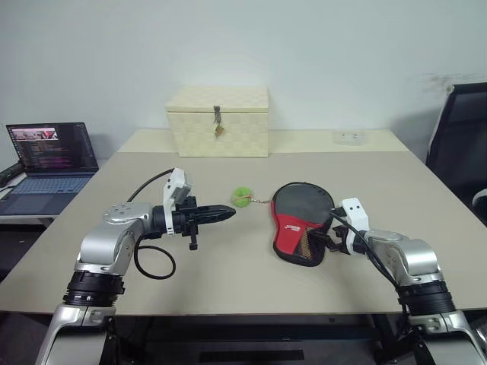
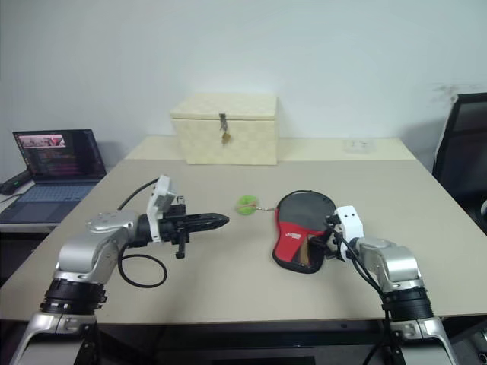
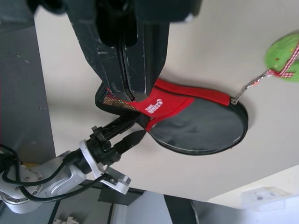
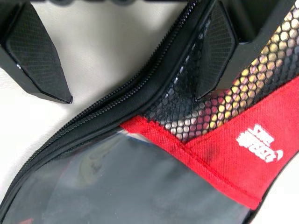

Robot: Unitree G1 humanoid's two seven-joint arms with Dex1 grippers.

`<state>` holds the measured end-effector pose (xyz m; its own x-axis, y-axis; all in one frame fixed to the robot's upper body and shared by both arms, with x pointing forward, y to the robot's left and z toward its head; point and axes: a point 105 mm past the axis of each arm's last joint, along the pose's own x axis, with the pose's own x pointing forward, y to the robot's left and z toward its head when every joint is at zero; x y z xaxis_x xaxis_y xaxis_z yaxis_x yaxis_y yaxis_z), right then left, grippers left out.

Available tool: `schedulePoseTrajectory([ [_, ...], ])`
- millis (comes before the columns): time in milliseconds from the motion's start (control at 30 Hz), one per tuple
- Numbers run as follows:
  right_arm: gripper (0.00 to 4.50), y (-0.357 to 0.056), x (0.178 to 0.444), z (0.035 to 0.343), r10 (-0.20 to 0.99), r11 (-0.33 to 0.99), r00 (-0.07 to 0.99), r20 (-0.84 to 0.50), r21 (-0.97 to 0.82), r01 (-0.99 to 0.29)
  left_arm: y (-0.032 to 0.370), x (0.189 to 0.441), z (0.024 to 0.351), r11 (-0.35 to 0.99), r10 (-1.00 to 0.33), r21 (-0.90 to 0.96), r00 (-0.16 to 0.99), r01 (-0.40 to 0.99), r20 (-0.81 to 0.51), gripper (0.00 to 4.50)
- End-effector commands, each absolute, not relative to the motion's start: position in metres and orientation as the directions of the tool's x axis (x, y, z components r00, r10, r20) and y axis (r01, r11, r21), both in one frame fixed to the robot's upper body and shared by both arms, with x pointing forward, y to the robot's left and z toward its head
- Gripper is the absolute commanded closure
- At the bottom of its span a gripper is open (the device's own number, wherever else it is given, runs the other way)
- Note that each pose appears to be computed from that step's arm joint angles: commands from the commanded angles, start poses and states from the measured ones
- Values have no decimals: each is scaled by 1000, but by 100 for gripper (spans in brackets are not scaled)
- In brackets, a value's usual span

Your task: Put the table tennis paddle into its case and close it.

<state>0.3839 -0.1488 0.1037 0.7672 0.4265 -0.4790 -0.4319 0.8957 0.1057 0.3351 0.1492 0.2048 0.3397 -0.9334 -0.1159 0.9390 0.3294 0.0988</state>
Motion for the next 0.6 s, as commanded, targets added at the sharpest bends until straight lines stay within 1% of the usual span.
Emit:
schedulePoseTrajectory([
  [33,1,-128,381,93,492,862,708,-506,171,-477,151,333,219,331,-932,167,349,929,-94,450],
  [267,1,-111,380,94,564,825,661,-496,301,-478,154,331,217,338,-928,174,358,925,-99,450],
  [300,18,-109,380,96,574,818,655,-491,318,-479,155,331,217,340,-928,174,360,924,-100,450],
  [367,64,-106,379,97,586,810,650,-484,338,-478,155,330,216,341,-927,173,361,924,-101,450],
  [400,94,-104,379,98,592,806,646,-482,346,-481,156,330,216,341,-927,172,361,924,-103,450],
  [500,192,-98,378,97,608,794,635,-477,364,-486,157,329,214,343,-925,169,364,924,-109,450],
  [600,302,-94,380,97,615,788,632,-471,374,-488,158,328,213,343,-925,167,364,924,-112,450],
])
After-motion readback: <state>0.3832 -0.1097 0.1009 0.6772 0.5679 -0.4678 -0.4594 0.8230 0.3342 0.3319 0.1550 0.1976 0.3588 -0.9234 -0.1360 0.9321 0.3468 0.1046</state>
